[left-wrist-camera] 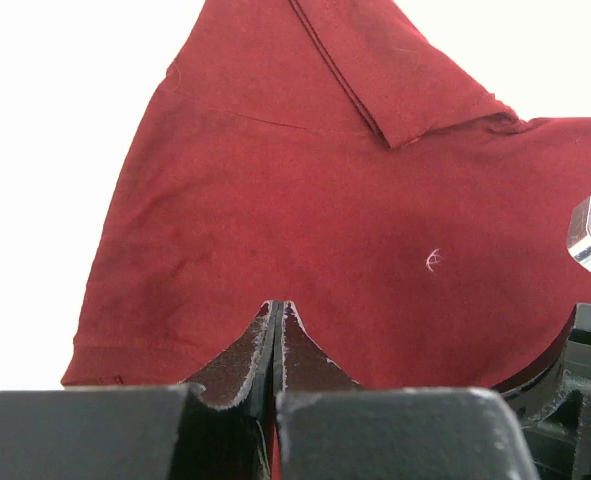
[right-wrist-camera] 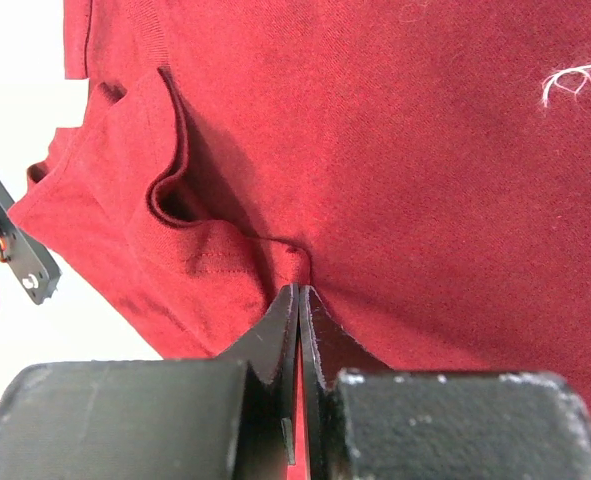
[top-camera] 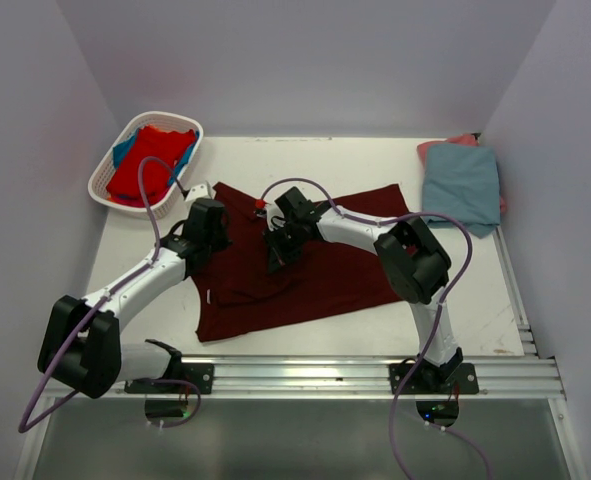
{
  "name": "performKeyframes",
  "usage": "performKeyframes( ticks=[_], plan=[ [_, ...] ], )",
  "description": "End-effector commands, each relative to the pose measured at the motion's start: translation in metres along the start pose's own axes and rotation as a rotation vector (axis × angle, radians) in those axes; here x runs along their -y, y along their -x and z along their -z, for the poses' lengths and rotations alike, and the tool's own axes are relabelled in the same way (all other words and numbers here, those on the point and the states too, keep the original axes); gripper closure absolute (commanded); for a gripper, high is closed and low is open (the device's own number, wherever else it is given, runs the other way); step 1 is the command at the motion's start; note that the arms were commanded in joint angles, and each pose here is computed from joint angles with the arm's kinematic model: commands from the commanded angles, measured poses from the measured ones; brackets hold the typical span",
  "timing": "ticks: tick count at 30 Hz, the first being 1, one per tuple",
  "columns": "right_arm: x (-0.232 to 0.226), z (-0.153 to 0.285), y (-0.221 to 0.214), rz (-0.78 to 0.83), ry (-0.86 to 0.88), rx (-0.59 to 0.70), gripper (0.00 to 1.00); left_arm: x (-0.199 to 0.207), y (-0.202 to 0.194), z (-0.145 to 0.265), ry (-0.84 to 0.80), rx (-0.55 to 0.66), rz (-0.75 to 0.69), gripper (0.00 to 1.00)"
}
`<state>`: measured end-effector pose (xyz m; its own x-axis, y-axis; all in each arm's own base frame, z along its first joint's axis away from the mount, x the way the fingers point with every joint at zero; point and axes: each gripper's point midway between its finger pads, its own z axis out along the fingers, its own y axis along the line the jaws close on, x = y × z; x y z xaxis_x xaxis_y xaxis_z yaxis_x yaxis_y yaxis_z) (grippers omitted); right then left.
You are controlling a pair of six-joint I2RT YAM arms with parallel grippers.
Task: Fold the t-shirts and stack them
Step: Fold the flattened tshirt in 1/3 of the way
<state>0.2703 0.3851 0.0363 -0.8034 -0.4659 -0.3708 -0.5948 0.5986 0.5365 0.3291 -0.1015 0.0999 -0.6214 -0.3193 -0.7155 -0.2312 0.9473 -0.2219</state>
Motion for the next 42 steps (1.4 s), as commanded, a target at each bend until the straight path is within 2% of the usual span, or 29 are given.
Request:
performKeyframes(
  ticks=[1, 13, 29, 37, 42],
  plan=[
    [-0.014, 0.019, 0.017, 0.041, -0.006, 0.059, 1.0, 0.001, 0.017, 0.005, -0.016, 0.057, 0.002, 1.0],
    [-0.013, 0.044, 0.035, 0.067, -0.092, 0.167, 1.0, -0.002, 0.017, 0.006, -0.01, 0.059, 0.005, 1.0],
    [0.027, 0.076, 0.043, -0.028, -0.38, 0.308, 1.0, -0.003, 0.014, 0.006, -0.008, 0.05, 0.007, 1.0],
    [0.033, 0.064, 0.038, -0.046, -0.38, 0.292, 1.0, -0.003, 0.012, 0.004, -0.005, 0.043, 0.0, 1.0],
    [0.034, 0.056, 0.036, -0.054, -0.364, 0.275, 1.0, -0.006, -0.003, -0.01, 0.017, -0.02, -0.033, 1.0]
  ],
)
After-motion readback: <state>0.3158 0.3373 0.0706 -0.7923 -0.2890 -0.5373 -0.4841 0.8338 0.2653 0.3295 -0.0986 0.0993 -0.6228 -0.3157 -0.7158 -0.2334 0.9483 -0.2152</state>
